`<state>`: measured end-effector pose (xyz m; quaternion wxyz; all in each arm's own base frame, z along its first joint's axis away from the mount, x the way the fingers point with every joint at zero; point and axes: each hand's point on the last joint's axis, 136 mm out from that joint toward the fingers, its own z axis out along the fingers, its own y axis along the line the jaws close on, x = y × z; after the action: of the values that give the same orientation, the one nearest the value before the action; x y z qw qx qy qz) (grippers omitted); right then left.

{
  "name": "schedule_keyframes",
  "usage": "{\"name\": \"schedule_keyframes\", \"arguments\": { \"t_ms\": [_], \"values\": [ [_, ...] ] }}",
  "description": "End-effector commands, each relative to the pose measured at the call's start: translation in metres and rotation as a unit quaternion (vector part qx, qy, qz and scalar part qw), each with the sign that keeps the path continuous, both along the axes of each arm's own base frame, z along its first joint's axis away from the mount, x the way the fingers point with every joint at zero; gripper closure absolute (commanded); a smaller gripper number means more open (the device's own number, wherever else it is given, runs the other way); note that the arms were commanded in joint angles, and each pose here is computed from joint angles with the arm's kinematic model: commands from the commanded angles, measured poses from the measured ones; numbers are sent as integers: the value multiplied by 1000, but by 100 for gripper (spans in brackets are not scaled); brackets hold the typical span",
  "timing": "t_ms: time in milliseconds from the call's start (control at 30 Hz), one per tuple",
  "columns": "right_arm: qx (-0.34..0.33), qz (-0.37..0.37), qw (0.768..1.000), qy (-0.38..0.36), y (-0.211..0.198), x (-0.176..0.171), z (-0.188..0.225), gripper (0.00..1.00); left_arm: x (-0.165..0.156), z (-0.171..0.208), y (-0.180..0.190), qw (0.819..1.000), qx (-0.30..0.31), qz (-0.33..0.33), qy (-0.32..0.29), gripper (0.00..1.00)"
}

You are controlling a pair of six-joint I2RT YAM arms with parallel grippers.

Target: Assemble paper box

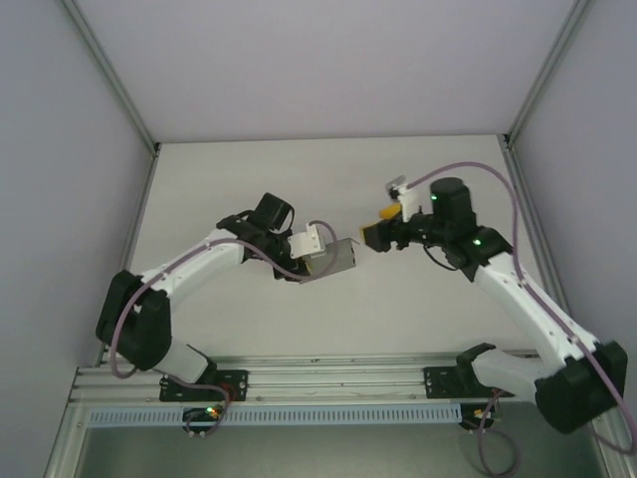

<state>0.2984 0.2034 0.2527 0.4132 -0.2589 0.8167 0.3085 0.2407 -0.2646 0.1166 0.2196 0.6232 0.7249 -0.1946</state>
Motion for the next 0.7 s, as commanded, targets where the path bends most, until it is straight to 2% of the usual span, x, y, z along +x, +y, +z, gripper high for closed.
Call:
{"name": "schedule_keyframes", "arguments": {
  "t_ms": [0, 167, 267, 400, 533, 667],
  "values": [
    [-96, 31, 995, 8, 1, -3, -34, 26, -6, 0, 1, 999, 5, 1, 37, 57],
    [-165, 57, 985, 10, 12, -1, -63, 28, -1, -5, -1, 999, 14, 1, 44, 56],
    [-195, 57, 979, 24, 16, 9, -77, 36, 1, -11, -2, 999, 21, 3, 49, 56],
    [-207, 76, 975, 26, 25, 14, -87, 43, 2, -17, -2, 998, 31, 6, 55, 56],
    [-212, 69, 974, 33, 28, 19, -92, 54, 3, -16, -5, 998, 30, 5, 57, 56],
    [-235, 59, 969, 46, 20, 18, -104, 55, 3, -18, -3, 998, 35, 7, 54, 56]
  ]
}}
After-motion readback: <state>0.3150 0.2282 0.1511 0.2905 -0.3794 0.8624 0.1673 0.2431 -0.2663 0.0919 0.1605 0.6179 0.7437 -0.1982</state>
